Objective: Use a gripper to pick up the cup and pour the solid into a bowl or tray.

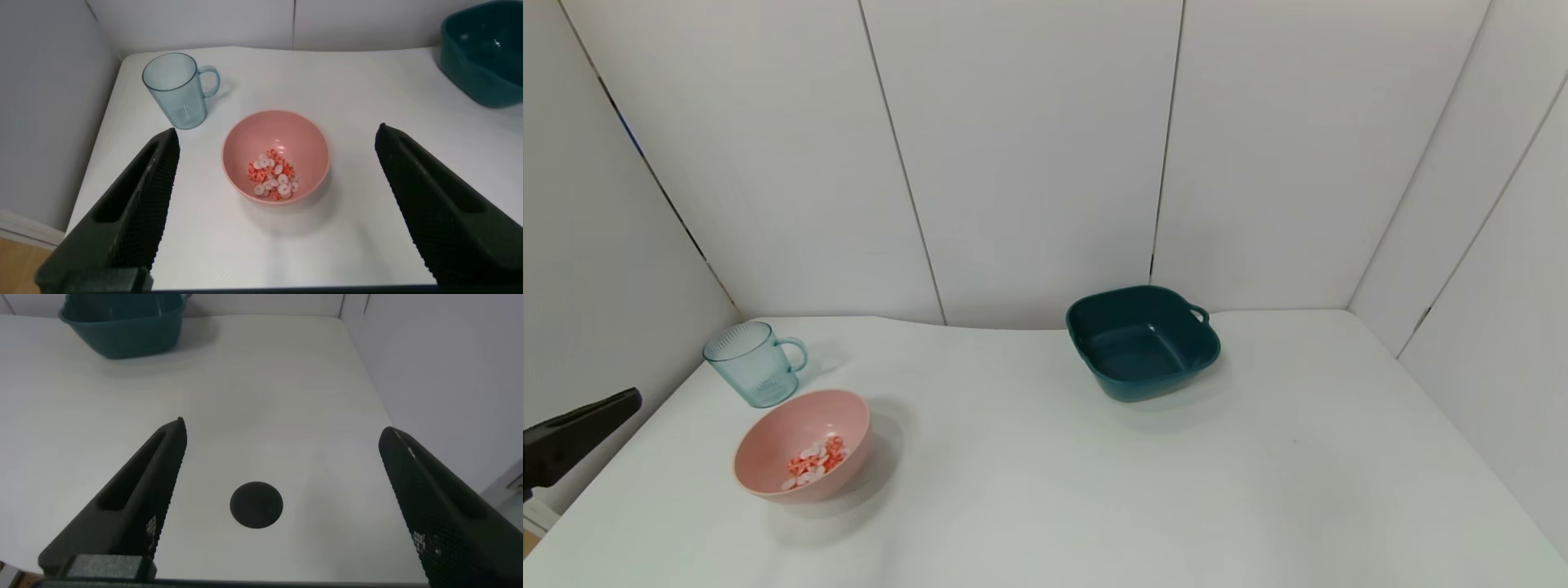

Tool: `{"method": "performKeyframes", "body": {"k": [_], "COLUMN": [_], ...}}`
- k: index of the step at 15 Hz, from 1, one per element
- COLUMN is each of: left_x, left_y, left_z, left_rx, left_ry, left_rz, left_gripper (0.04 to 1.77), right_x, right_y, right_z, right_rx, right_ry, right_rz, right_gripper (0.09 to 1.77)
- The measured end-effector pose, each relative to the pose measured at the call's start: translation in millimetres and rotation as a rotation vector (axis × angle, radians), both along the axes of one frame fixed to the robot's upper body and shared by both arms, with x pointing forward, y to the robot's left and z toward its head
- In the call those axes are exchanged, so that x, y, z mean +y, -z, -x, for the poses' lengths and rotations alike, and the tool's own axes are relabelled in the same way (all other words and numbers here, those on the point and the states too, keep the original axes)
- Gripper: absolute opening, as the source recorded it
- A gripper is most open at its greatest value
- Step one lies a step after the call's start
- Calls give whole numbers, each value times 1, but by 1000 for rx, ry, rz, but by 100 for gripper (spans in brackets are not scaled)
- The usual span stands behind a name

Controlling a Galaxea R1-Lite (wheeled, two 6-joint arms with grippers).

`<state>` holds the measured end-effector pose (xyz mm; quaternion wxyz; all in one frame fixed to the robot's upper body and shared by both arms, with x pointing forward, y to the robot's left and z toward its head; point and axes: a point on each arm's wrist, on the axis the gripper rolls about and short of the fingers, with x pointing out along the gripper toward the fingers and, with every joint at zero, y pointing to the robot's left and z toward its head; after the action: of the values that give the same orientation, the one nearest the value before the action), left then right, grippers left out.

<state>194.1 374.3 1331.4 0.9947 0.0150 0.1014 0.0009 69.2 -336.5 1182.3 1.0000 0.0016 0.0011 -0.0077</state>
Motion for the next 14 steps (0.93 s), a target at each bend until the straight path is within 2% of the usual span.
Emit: {"method": "performKeyframes", "body": {"k": [5,7,11,14], "left_x": [-21,-30,-42,-45], "left_y": [8,13,25,34], "left_z": [20,34,68,95], "left_rx": [-34,-62,-60,-92], "left_ry": [-5,32,121,143], "left_rz": [-40,-51,-52,-24], "left_gripper": [172,172,172,172], "right_x": [0,0,0,0], "right_y": [0,0,0,0], "right_z": [0,0,0,0], "right_rx": [-1,0,0,0], "right_ry": [0,0,0,0], "right_rz": [0,0,0,0], "right_gripper": [171,171,171,171]}}
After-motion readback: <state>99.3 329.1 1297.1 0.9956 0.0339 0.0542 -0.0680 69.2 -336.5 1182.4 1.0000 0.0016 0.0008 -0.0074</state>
